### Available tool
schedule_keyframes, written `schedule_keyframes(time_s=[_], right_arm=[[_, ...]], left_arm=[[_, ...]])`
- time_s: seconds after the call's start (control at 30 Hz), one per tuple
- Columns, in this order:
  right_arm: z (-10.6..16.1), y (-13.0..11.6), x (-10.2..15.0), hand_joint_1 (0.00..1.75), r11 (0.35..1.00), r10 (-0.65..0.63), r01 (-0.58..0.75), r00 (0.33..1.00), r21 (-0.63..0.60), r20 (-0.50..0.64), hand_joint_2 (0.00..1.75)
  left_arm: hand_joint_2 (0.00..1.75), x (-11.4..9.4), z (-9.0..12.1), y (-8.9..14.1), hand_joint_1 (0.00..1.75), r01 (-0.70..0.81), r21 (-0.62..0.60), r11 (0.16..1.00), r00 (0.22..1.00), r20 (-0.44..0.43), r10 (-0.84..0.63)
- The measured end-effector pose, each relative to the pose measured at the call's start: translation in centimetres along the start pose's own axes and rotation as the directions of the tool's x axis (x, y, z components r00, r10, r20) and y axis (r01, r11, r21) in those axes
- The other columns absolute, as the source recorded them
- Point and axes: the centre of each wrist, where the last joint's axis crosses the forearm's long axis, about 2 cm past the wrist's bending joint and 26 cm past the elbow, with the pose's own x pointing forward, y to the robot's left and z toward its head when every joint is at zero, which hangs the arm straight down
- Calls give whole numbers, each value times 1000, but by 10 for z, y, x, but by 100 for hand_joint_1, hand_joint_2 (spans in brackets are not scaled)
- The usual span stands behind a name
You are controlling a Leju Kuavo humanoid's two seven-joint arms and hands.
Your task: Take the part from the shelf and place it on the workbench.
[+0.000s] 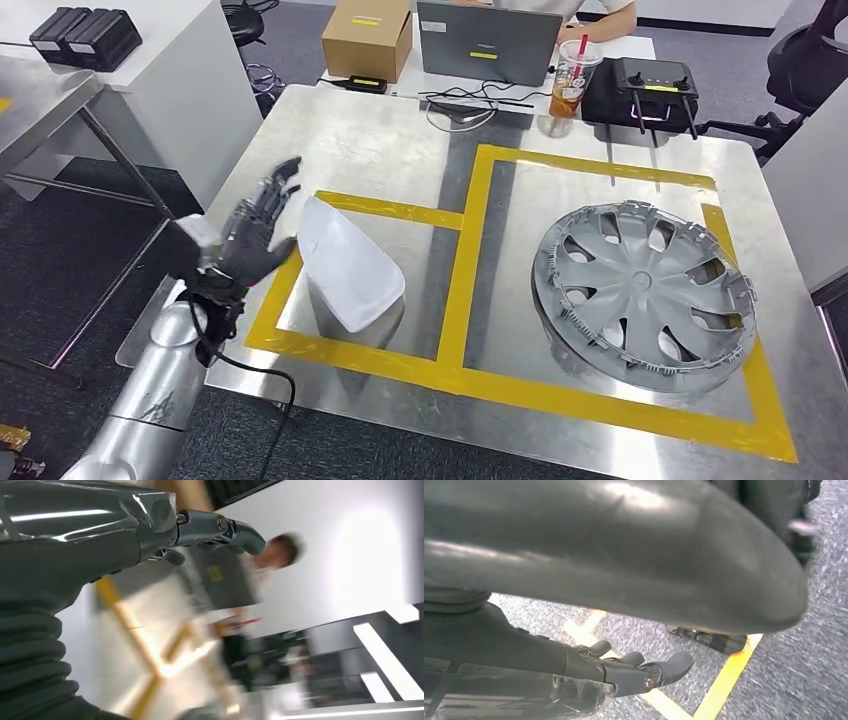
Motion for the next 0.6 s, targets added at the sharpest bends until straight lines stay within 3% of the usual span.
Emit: schedule_keyframes(time_s=[0.13, 0.23, 0.4, 0.6], right_arm=[[0, 4, -3, 0, 1000, -9, 9, 1000, 6, -3, 0], [-1, 7, -4, 0, 1000, -15, 15, 1000, 10, -4, 0], [-2, 11, -3, 0, 1000, -23, 23, 1000, 15, 2, 0], [-6, 18, 0, 0, 999, -42, 41, 999, 28, 13, 0]], left_arm=[[0, 61, -6, 17, 0, -101, 55, 993, 948, 310, 79], [0, 91, 6, 27, 0, -100, 76, 992, 900, 433, 58], [0, 109, 29, 35, 0, -69, 121, 990, 882, 472, 4], [0, 108, 64, 37, 0, -76, 189, 979, 909, 416, -10]])
